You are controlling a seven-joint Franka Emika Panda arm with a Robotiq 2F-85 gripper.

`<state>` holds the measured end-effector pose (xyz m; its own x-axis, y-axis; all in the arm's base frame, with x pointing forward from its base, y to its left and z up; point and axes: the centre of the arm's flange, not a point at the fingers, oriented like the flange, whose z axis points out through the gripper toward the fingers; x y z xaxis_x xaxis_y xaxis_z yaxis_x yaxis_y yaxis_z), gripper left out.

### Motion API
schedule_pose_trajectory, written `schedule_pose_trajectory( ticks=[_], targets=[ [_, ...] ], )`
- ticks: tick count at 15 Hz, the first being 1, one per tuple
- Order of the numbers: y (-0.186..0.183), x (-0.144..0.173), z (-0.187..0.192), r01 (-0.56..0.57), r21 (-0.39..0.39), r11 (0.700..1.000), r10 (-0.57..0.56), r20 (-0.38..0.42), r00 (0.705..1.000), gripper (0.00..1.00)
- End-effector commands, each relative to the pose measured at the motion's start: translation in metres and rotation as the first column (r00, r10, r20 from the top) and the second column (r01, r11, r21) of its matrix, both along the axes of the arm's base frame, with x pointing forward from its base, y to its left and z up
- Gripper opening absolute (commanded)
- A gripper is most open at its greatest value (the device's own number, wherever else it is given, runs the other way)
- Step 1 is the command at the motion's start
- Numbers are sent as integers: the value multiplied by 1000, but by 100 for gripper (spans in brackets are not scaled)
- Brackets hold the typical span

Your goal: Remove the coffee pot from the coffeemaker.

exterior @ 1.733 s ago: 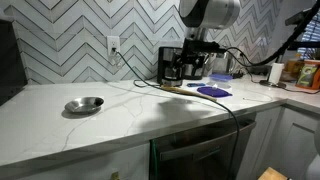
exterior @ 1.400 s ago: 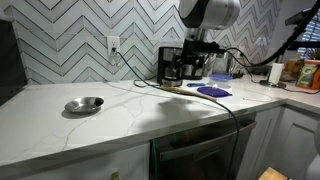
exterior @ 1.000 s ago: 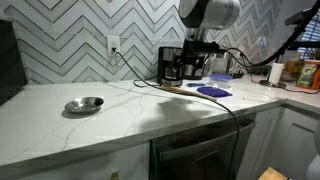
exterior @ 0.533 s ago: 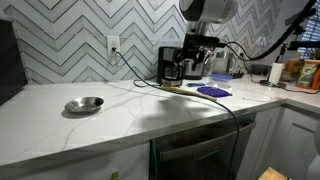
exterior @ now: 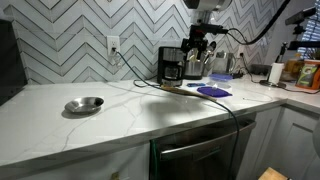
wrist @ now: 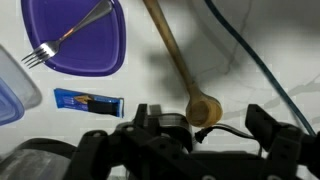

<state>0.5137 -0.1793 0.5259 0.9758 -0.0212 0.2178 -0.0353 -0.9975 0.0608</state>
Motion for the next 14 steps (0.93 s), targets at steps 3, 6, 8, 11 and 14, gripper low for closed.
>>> schedule_pose_trajectory(
  ticks=[3,6,8,11,14],
  targets=[
    [-54,30,-15,-65,4,998,65,3,998,100],
    [-46,23,-15,-46,-1,999,46,1,999,100],
    [-44,24,-15,-48,-2,999,48,1,999,100],
    [-42,25,-12,-53,-4,999,53,7,999,100],
    [-42,27,-13,-75,-8,997,75,4,997,100]
  ],
)
